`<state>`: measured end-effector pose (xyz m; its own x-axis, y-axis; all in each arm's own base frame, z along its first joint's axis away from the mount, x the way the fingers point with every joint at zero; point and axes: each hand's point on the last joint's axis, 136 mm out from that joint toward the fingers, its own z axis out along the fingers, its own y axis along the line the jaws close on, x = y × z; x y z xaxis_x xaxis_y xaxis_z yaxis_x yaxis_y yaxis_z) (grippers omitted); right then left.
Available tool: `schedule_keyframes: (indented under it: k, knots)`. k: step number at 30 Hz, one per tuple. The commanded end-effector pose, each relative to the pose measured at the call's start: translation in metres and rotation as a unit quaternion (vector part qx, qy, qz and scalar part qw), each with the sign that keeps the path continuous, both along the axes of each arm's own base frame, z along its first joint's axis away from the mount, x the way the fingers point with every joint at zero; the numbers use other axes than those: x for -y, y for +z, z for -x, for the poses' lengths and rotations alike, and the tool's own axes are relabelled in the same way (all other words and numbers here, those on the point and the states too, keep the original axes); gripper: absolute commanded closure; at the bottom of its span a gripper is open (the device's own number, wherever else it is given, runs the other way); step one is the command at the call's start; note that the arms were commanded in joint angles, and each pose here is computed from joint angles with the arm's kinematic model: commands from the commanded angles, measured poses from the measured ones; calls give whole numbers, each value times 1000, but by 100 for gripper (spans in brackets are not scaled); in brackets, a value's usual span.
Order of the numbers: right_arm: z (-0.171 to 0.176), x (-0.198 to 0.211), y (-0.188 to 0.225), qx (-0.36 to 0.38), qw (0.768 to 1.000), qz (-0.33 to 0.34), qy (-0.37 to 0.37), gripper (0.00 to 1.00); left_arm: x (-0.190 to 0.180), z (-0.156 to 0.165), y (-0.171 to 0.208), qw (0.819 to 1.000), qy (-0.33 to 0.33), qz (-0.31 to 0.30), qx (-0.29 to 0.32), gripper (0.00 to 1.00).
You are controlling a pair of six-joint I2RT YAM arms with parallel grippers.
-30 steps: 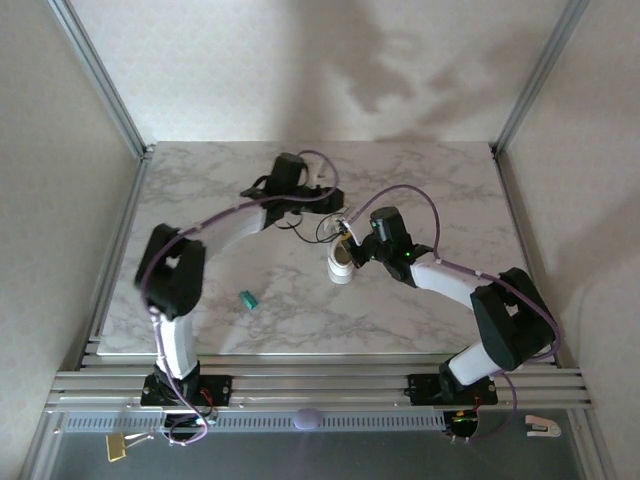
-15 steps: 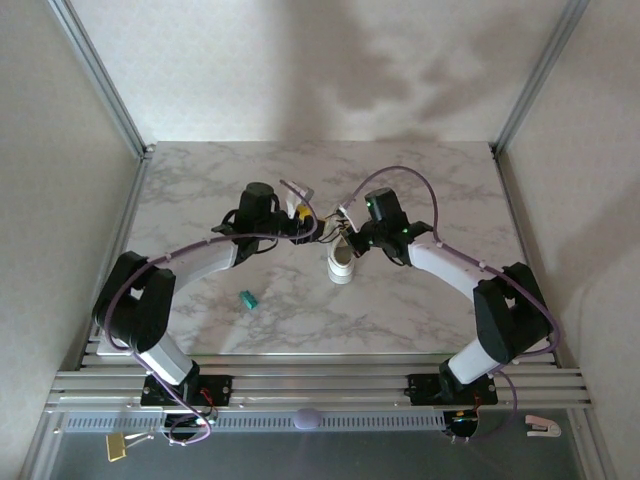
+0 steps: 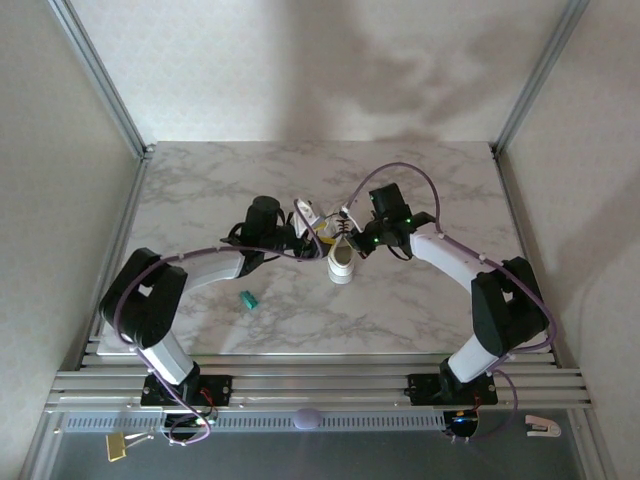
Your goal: Tie the shoes
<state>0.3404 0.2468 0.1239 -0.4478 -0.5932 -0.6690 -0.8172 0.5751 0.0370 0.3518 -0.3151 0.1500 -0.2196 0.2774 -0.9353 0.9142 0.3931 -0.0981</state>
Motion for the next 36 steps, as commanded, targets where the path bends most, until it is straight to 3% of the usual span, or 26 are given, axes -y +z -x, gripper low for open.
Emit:
schedule_keyframes:
  k: [1,21,27,31,33,34,36]
  knots:
    - [4,-6,5,-21,999,-24,19,100,13,-4,11,999,-36,14,29,40]
    - [5,-7,11,-24,999,-38,20,100,26,-18,-14,998,-56,-9,-5,55]
    - [5,-7,9,-26,999,-39,19,100,29,-17,-15,998,-65,-7,-8,73]
    - [3,-7,10,-23,999,-40,13,100,29,-16,-15,998,-66,-8,-11,100]
    - [1,-5,12,-15,999,-42,4,100,28,-15,-15,998,-61,-6,-12,100]
    - [-1,-4,16,-6,999,-44,-3,98,27,-15,-14,998,-57,-2,-12,100]
    - [-5,3,22,17,998,-47,-28,80,25,-17,-12,999,-41,7,-14,100]
